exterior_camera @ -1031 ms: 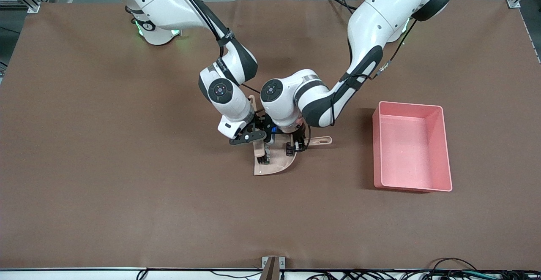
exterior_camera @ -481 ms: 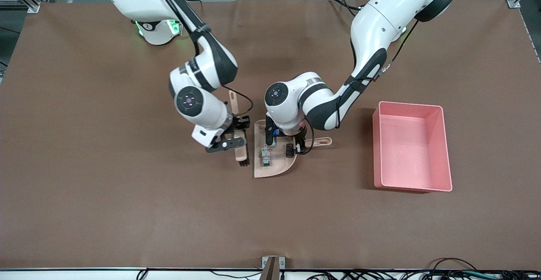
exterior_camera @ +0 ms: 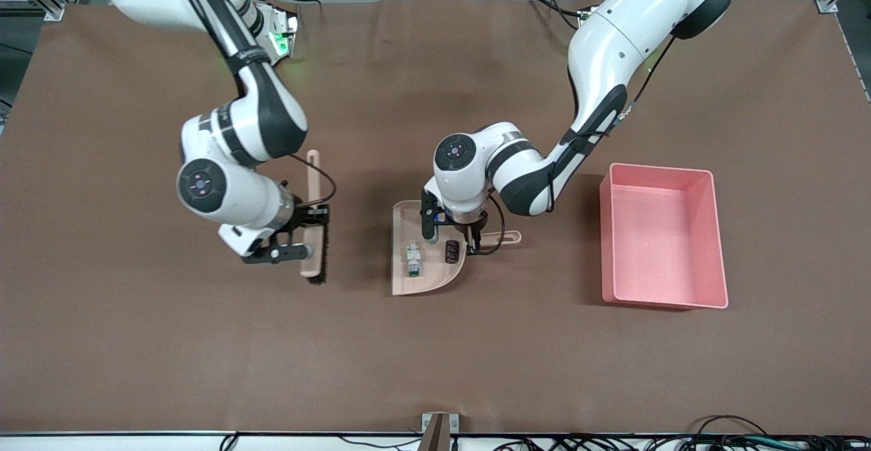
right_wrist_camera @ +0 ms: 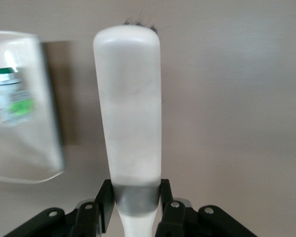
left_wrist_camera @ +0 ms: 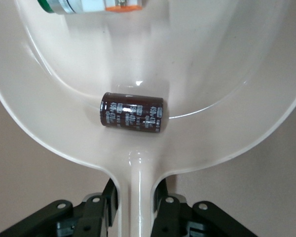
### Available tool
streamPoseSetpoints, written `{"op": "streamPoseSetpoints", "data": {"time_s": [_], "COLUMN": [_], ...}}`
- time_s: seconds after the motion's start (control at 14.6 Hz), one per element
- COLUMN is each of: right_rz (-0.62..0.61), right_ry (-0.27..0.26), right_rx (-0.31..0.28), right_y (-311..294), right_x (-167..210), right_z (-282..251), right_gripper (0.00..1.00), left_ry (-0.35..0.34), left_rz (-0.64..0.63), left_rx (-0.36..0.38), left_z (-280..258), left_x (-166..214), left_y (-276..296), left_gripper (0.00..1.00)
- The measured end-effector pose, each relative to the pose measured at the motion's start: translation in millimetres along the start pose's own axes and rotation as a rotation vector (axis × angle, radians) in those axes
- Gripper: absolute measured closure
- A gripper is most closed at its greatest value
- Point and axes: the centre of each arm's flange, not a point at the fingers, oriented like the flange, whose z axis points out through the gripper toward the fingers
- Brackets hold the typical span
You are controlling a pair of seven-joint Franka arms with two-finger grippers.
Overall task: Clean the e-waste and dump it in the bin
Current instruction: 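Carry the dustpan over the pink bin while the right gripper withdraws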
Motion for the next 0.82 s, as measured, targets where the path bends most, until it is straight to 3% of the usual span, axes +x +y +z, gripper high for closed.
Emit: {"op": "streamPoseSetpoints", "data": {"time_s": [0.21,0.34,0.55,0.82], "right_rz": [0.051,0.059,0.045,0.065], "right_ry": [-0.003,0.043,0.106,0.073], "right_rx": [-0.045,-0.068,-0.078,-0.088], "right_y": [57,98,143,199], "right_x": [3,-2,-31,-65], "right_z": [5,13,44,75], "right_gripper": [0.58,0.58,0.58,0.58], "left_ry": [0.05,0.087,0.111,0.065], "left_rz": [-0.026,-0.061,-0.111,-0.16], "left_rx": [0.015,0.021,0.009,-0.032], "left_z": [-32,-56,-86,-117], "left_x": [-2,-22,-73,-155], "left_y": [-15,-37,-77,-116], "left_gripper": [0.67,0.67,0.67,0.67]}}
